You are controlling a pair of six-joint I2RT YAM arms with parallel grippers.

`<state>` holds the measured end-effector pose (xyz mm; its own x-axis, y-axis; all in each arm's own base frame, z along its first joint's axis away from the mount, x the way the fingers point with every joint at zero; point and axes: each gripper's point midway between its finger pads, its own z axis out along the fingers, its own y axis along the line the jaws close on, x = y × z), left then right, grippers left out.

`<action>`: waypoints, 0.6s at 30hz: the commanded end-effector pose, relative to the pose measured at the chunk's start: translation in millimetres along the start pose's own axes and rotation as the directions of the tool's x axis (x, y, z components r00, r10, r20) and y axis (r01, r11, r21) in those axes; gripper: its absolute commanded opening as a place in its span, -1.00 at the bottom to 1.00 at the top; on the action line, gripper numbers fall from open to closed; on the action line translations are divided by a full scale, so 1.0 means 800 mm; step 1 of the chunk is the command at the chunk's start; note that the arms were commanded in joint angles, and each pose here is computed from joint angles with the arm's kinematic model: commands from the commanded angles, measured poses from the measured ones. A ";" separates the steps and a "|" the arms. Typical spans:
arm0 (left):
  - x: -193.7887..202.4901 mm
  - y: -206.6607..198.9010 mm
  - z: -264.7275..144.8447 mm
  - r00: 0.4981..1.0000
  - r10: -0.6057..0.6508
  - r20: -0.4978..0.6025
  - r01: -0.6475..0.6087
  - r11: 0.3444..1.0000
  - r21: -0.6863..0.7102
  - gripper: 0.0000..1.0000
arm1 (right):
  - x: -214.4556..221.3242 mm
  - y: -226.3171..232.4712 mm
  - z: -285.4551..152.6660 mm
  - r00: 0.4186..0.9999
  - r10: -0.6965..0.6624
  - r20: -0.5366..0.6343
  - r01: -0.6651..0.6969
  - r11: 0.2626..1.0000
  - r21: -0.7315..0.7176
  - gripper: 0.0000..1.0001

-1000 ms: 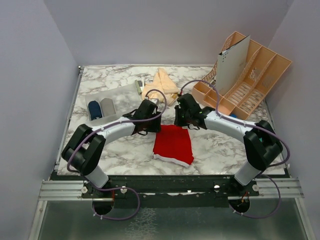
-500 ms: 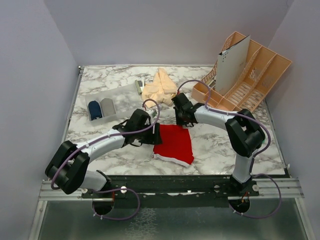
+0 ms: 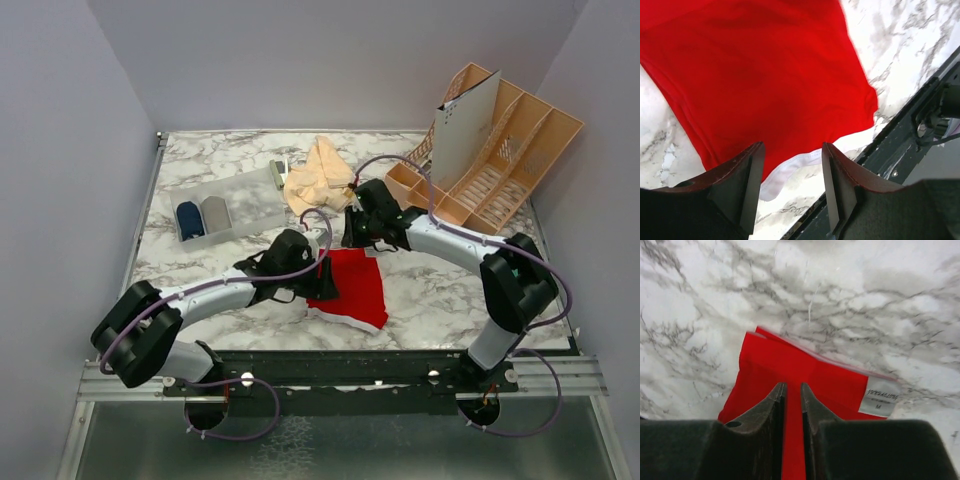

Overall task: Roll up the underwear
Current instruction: Fold the underwear at the center of the board.

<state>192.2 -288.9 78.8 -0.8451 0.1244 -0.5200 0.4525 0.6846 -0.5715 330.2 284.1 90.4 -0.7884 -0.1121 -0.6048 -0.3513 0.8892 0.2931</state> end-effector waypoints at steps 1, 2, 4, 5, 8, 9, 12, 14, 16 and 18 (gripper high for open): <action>0.026 0.016 0.018 0.998 -0.058 -0.009 0.058 0.998 -0.009 0.07 | 0.058 0.014 0.014 0.991 0.019 -0.134 -0.036 0.992 -0.119 -0.59; 0.033 0.022 0.020 0.998 -0.064 -0.020 0.064 0.998 -0.022 0.05 | 0.062 0.014 0.017 0.989 0.022 -0.144 -0.040 0.992 -0.120 -0.59; 0.046 0.035 0.025 0.997 -0.066 -0.044 0.063 0.996 -0.063 0.01 | 0.065 0.005 0.027 0.988 0.033 -0.154 -0.046 0.995 -0.083 -0.59; 0.052 0.044 0.026 0.996 -0.070 -0.053 0.065 0.993 -0.094 -0.01 | 0.063 -0.006 0.033 0.989 0.037 -0.143 -0.042 0.999 -0.032 -0.62; 0.069 0.067 0.026 0.994 -0.088 -0.066 0.076 0.982 -0.171 -0.04 | 0.045 -0.058 0.050 0.998 0.065 -0.028 -0.058 0.978 0.203 -0.64; 0.072 0.073 0.026 0.993 -0.095 -0.067 0.081 0.979 -0.188 -0.05 | 0.040 -0.063 0.056 0.999 0.049 -0.009 -0.045 0.974 0.224 -0.64; 0.083 0.077 0.025 0.990 -0.107 -0.090 0.087 0.976 -0.200 -0.08 | 0.037 -0.082 0.072 0.999 0.013 -0.037 -0.001 0.952 0.306 -0.64; 0.086 0.077 0.024 0.989 -0.110 -0.094 0.090 0.975 -0.203 -0.08 | 0.038 -0.088 0.075 0.998 0.000 -0.063 0.021 0.942 0.334 -0.64; 0.086 0.076 0.023 0.990 -0.112 -0.086 0.093 0.975 -0.203 -0.08 | 0.041 -0.080 0.074 0.998 -0.009 -0.069 0.029 0.955 0.295 -0.64; 0.079 0.071 0.022 0.992 -0.107 -0.073 0.091 0.977 -0.191 -0.06 | 0.039 -0.060 0.068 0.998 -0.024 -0.063 0.037 0.979 0.201 -0.63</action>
<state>186.4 -279.6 31.0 -0.8750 0.0749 -0.4782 0.3679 0.7450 -0.5564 353.8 274.0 25.1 -0.8183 -0.1094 -0.5643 -0.2401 0.9570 0.1626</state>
